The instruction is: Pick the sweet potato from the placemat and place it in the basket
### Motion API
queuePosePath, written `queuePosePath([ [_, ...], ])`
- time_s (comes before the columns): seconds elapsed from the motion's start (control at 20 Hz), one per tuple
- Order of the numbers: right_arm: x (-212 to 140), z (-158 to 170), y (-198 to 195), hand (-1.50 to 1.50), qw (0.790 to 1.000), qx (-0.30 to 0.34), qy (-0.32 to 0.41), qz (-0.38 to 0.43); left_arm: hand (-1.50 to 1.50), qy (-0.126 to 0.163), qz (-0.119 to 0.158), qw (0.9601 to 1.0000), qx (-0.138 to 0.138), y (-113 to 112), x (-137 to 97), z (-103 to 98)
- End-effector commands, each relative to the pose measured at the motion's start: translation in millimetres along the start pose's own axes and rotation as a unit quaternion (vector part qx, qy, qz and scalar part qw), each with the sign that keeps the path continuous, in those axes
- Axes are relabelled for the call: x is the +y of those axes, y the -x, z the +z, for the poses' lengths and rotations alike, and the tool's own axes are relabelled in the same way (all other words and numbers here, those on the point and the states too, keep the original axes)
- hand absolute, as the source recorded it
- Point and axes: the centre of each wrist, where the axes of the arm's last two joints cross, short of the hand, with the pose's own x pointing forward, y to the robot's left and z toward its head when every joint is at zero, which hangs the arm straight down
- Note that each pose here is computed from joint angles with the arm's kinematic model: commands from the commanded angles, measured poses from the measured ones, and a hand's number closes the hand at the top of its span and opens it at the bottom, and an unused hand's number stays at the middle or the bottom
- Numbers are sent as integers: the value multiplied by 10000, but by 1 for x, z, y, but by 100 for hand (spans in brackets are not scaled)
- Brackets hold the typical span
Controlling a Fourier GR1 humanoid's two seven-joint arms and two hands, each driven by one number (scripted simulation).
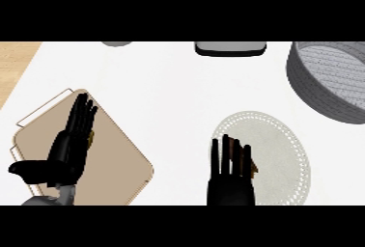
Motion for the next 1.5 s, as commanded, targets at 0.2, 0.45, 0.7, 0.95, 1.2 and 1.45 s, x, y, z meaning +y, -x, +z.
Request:
queuePosePath([
  [0.2,19,-2,-4,-150,9993,331,163,85,0,9,40,10000,29,9,-10,21],
  [0.45,45,-15,-14,-150,9992,355,206,14,0,30,46,9999,131,13,6,-6],
  [0.7,39,-23,0,-150,9992,350,191,-15,0,-21,13,10000,-13,8,-16,8],
  [0.95,50,-33,-6,-150,9991,416,121,0,0,-88,-22,10000,9,-16,-17,3],
  [1.2,59,-48,27,-150,9985,505,-89,164,0,36,-90,10000,-11,-3,3,1],
  [1.45,57,-31,-7,-150,9986,482,-190,83,0,-5,-20,10000,-6,-10,6,14],
])
